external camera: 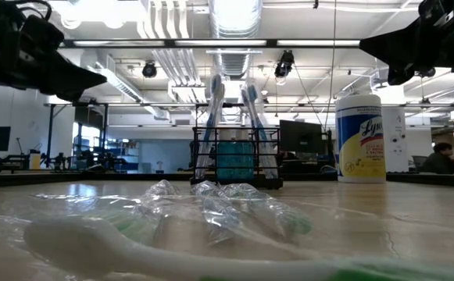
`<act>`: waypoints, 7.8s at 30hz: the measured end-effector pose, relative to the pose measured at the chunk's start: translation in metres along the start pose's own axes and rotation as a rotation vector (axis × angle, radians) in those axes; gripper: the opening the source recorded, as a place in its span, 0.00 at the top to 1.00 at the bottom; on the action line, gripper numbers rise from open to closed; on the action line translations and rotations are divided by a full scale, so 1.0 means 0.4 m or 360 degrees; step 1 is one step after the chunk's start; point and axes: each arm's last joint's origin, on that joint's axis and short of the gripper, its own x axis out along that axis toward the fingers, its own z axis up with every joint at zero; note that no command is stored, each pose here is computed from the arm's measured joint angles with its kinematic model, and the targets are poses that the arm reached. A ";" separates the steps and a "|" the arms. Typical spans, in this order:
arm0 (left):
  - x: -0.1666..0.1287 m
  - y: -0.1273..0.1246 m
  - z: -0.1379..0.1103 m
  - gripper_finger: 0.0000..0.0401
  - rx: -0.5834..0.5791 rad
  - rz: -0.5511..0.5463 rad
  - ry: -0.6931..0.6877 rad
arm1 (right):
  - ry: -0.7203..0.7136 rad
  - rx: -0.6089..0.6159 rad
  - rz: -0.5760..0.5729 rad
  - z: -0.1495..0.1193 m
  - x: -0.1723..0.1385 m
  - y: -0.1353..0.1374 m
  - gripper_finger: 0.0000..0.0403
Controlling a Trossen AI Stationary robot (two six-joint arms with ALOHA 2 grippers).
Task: Pick & Place toothbrushing station
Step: Put the top green toothbrush into the mesh organizer
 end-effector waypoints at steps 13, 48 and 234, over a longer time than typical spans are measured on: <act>0.000 -0.002 -0.010 0.99 0.0017 -0.0017 -0.0061 | 0.0014 0.0010 -0.0138 0.006 -0.004 -0.012 0.98; 0.000 -0.001 -0.007 0.97 -0.0047 0.0000 -0.0091 | 0.0990 0.0424 -0.0312 0.073 0.280 0.156 0.98; 0.003 0.004 -0.011 0.97 -0.0184 0.0095 -0.0106 | 0.0030 -0.0138 0.0433 0.050 -0.087 0.002 0.96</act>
